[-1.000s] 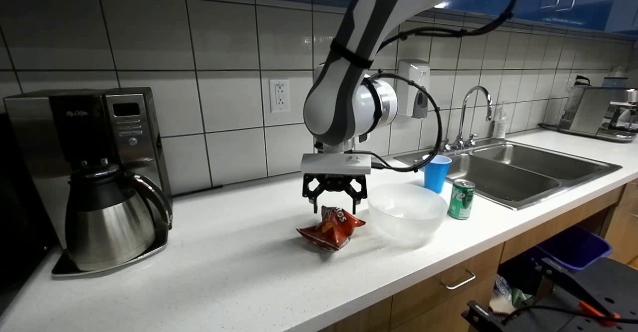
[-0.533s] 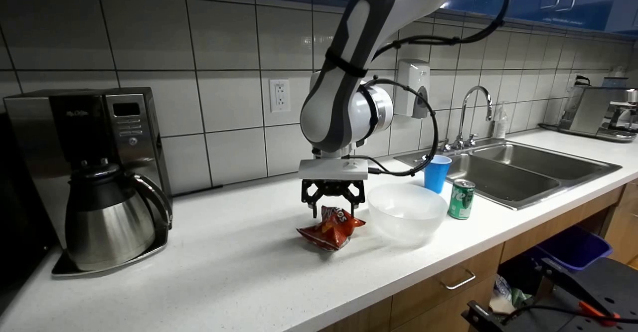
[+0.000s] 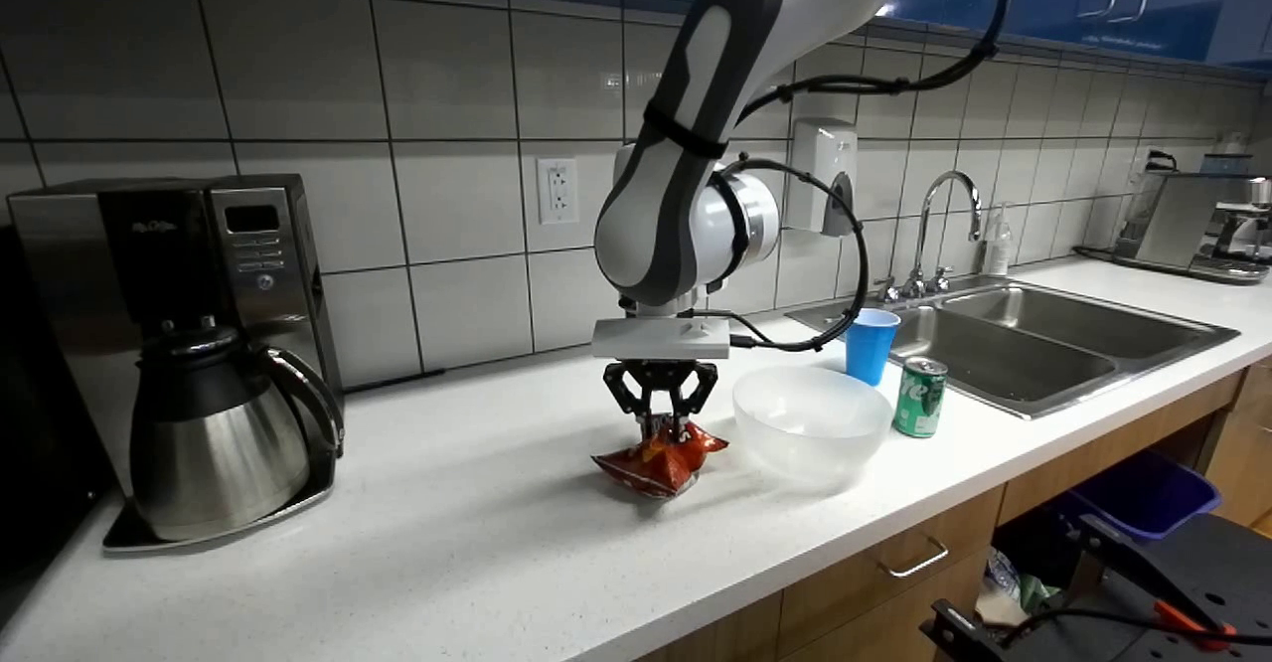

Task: Put the red packet in the bowl.

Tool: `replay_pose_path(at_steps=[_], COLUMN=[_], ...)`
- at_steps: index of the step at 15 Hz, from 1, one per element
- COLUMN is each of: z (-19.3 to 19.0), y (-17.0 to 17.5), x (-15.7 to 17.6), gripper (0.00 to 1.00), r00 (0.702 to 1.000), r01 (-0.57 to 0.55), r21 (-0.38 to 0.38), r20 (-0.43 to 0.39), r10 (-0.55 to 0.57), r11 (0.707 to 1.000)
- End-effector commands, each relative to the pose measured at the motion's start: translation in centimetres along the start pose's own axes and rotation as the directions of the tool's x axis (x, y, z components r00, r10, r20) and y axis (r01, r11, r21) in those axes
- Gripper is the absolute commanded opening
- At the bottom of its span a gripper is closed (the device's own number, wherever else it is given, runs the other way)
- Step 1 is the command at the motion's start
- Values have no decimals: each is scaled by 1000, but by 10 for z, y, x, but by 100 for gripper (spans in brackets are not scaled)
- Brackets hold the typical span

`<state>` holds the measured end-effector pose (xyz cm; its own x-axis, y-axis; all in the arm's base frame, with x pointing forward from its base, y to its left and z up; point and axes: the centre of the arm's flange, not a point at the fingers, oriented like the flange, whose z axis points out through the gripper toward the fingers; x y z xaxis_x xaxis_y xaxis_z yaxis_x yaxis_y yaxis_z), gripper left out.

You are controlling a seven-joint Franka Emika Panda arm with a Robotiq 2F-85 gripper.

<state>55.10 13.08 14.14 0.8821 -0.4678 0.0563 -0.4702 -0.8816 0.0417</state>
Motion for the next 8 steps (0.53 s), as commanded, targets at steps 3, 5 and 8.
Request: replay_pose_path(at_steps=[3, 5, 8], z=[0, -4, -22], y=[-4, -3, 1], x=[6, 6, 10], gripper=[0, 0, 0], r00=[1000, 1000, 999], r01=[-13, -11, -14], r21=[-20, -17, 6], r20=[-12, -18, -52], r10=[13, 11, 14], r11=[1000, 1000, 1000])
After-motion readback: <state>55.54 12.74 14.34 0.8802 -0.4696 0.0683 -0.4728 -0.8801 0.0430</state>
